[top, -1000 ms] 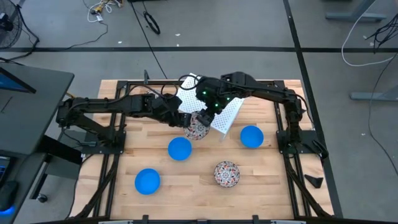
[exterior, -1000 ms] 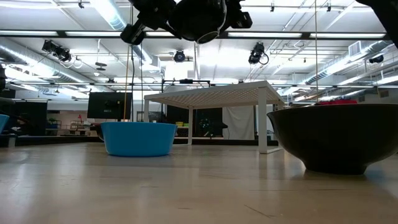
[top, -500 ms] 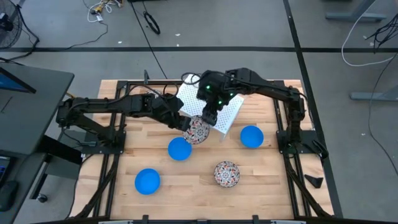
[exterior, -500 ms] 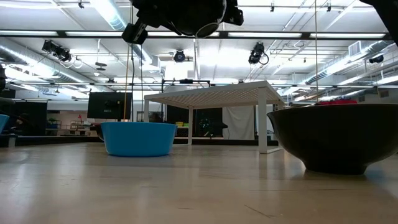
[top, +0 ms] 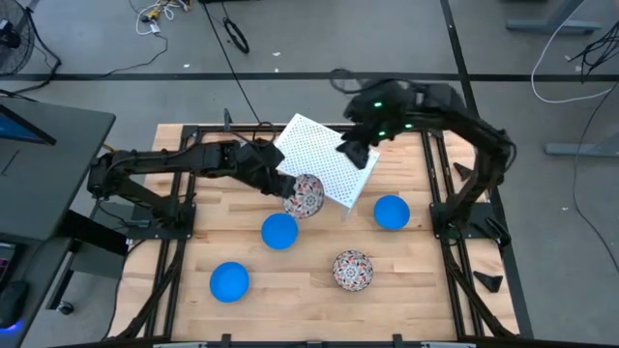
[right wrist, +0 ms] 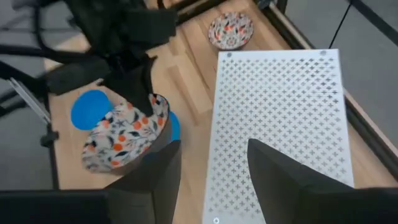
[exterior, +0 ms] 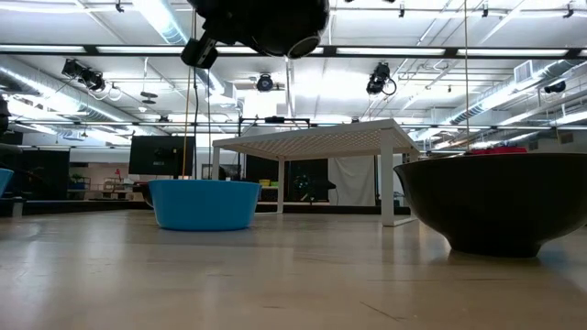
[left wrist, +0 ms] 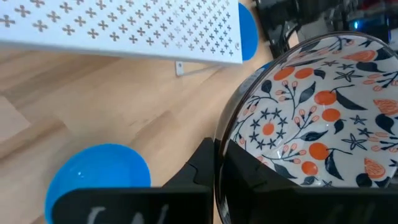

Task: Pick & Place Mini bowls
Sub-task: Put the bottom right white patterned bowl on the shelf

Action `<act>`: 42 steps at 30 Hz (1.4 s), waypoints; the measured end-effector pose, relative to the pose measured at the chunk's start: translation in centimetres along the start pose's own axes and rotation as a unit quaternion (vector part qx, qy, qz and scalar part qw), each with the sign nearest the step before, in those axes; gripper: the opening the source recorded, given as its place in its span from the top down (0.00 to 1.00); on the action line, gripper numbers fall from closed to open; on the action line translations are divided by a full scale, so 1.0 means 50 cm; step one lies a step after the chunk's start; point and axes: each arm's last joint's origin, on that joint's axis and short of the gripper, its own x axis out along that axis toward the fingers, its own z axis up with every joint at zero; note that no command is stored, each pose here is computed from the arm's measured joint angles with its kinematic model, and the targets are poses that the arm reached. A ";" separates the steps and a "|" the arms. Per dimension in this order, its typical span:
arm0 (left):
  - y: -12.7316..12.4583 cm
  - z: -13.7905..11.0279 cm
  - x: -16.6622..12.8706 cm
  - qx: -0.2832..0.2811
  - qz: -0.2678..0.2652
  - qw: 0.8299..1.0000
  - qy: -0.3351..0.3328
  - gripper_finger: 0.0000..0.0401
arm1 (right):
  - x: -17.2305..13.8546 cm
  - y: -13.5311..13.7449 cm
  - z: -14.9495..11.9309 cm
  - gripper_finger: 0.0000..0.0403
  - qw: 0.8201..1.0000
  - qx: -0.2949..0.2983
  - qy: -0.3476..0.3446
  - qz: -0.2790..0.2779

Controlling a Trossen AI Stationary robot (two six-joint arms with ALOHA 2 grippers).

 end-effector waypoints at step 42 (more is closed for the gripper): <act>0.090 0.199 -0.045 0.083 0.197 0.972 0.098 0.97 | -0.093 0.008 -0.025 0.54 0.998 0.007 -0.038 0.046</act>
